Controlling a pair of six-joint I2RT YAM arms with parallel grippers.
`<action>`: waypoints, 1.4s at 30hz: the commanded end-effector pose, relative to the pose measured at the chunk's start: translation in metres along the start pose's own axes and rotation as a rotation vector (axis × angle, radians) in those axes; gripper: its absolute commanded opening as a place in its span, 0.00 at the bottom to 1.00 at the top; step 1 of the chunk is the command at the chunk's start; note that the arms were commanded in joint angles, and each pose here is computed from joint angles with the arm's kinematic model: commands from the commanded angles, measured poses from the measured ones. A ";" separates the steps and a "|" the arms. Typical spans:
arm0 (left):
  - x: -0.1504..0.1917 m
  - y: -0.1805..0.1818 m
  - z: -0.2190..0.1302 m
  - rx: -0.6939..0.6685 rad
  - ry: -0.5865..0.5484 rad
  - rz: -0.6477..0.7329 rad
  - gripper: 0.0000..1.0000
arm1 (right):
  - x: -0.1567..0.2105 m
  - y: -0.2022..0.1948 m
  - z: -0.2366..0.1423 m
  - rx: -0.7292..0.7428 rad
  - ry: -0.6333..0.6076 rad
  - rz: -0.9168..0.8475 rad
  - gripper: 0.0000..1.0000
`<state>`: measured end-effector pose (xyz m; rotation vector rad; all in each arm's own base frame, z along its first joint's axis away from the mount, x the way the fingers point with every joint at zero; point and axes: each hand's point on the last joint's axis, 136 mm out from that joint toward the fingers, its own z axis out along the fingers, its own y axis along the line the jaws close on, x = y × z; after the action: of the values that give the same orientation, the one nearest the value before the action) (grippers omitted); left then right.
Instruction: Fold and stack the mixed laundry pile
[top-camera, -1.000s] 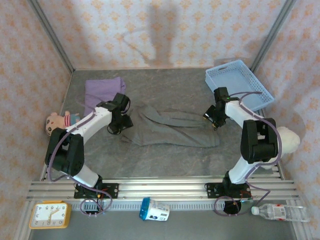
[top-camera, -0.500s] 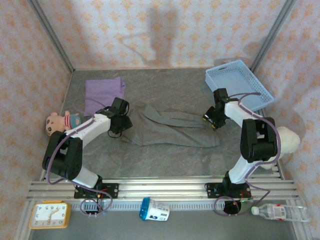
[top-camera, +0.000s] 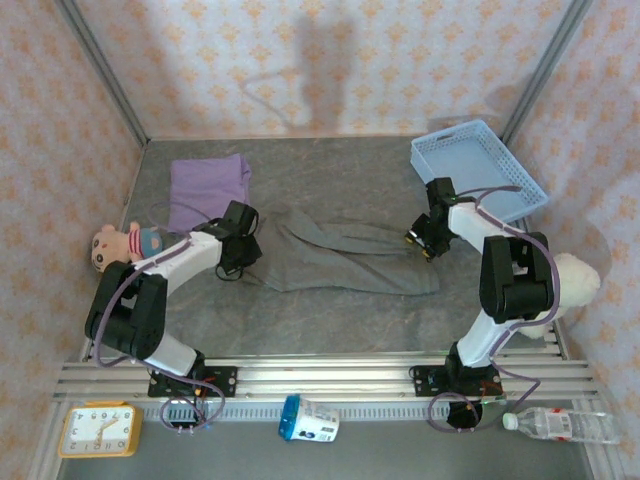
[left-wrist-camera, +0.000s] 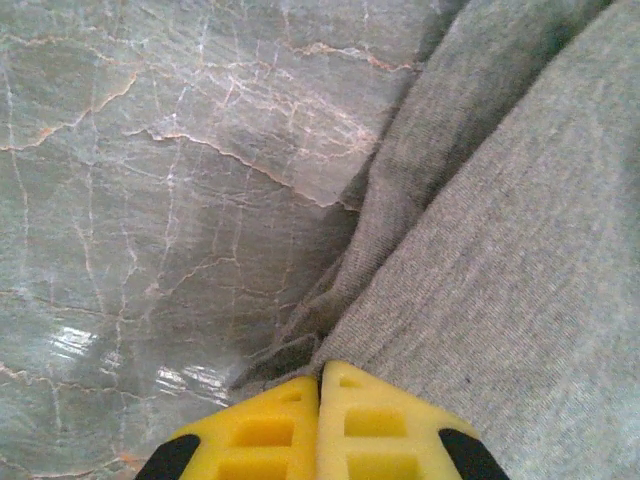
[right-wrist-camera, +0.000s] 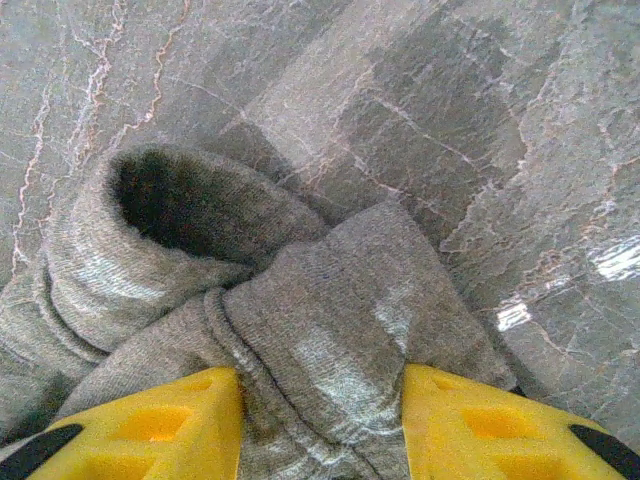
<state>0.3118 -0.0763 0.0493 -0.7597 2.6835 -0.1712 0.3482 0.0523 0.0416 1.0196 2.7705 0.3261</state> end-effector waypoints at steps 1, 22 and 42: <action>-0.006 0.001 -0.021 -0.005 -0.036 0.020 0.00 | 0.003 -0.023 0.006 0.095 -0.001 0.038 0.42; 0.012 0.020 -0.061 -0.012 -0.019 -0.069 0.52 | 0.004 0.018 -0.026 -0.095 -0.025 -0.005 0.49; 0.052 -0.090 -0.021 0.075 0.137 0.180 0.26 | 0.101 0.105 -0.032 -0.199 0.059 -0.344 0.32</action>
<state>0.3210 -0.1907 0.0734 -0.4954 2.8187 -0.3235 0.3177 0.1670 0.0884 0.5659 2.8262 0.5368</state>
